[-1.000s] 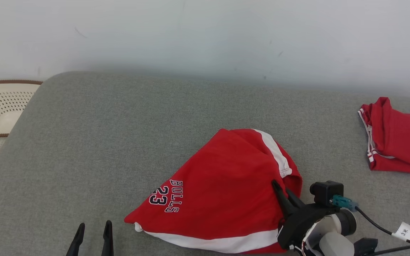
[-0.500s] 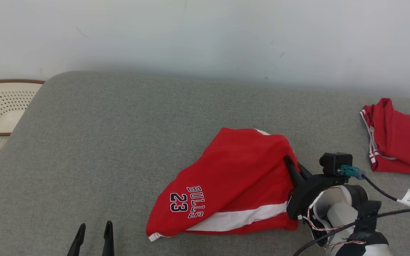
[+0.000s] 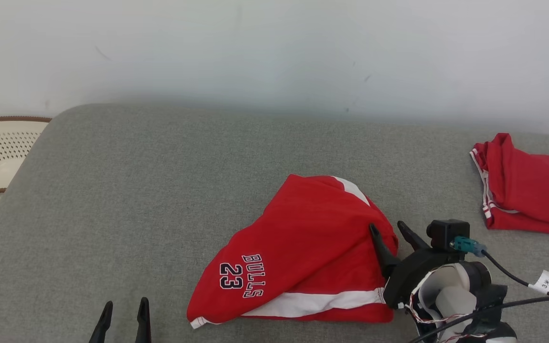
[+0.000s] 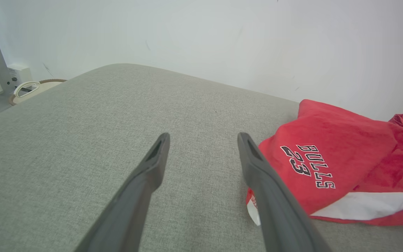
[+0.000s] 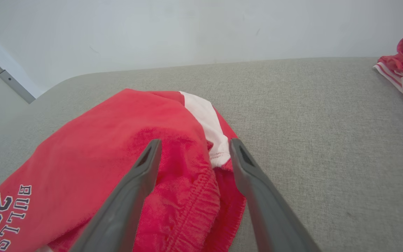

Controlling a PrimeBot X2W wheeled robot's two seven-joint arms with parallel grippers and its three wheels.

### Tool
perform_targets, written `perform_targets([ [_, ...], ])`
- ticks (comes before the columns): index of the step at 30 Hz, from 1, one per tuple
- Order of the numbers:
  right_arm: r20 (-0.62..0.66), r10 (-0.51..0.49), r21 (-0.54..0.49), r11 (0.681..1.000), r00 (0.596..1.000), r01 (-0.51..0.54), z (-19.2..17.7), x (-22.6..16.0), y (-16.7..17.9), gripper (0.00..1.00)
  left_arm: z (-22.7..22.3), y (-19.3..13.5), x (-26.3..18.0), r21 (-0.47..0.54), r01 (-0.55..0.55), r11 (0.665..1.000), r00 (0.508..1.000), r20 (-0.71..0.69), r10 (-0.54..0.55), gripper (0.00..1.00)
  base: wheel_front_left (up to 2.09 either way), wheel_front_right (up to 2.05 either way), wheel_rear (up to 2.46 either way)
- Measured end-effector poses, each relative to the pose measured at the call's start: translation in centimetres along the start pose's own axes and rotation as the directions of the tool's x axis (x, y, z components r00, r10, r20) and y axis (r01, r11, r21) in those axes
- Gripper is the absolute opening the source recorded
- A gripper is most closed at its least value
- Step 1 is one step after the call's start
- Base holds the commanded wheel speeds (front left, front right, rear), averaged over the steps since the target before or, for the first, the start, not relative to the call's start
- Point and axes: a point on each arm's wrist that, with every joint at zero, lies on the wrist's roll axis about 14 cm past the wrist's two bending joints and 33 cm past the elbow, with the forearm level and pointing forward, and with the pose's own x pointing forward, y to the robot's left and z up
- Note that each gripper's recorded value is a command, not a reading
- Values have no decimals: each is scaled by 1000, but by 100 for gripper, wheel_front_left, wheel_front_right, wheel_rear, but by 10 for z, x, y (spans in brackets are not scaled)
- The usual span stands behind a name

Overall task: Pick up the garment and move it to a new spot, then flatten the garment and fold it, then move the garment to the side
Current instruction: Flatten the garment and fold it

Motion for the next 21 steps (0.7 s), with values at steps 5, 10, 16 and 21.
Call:
perform_targets([
  [5,34,11,43,999,999,-12,-3,-14,7,100,2,-4,-1,-4,12,1000,1000,6,-12,100,0,0,0],
  [10,88,-12,40,999,996,9,5,-30,-4,100,3,-7,-2,-6,18,1000,1000,10,-18,100,0,0,0],
  [16,177,-47,11,999,983,46,23,-47,-15,100,4,-10,-1,-7,25,1000,1000,16,-25,100,0,0,0],
  [21,243,-85,16,996,966,84,34,-61,-19,100,5,-11,0,-7,29,1000,999,20,-29,100,0,0,0],
])
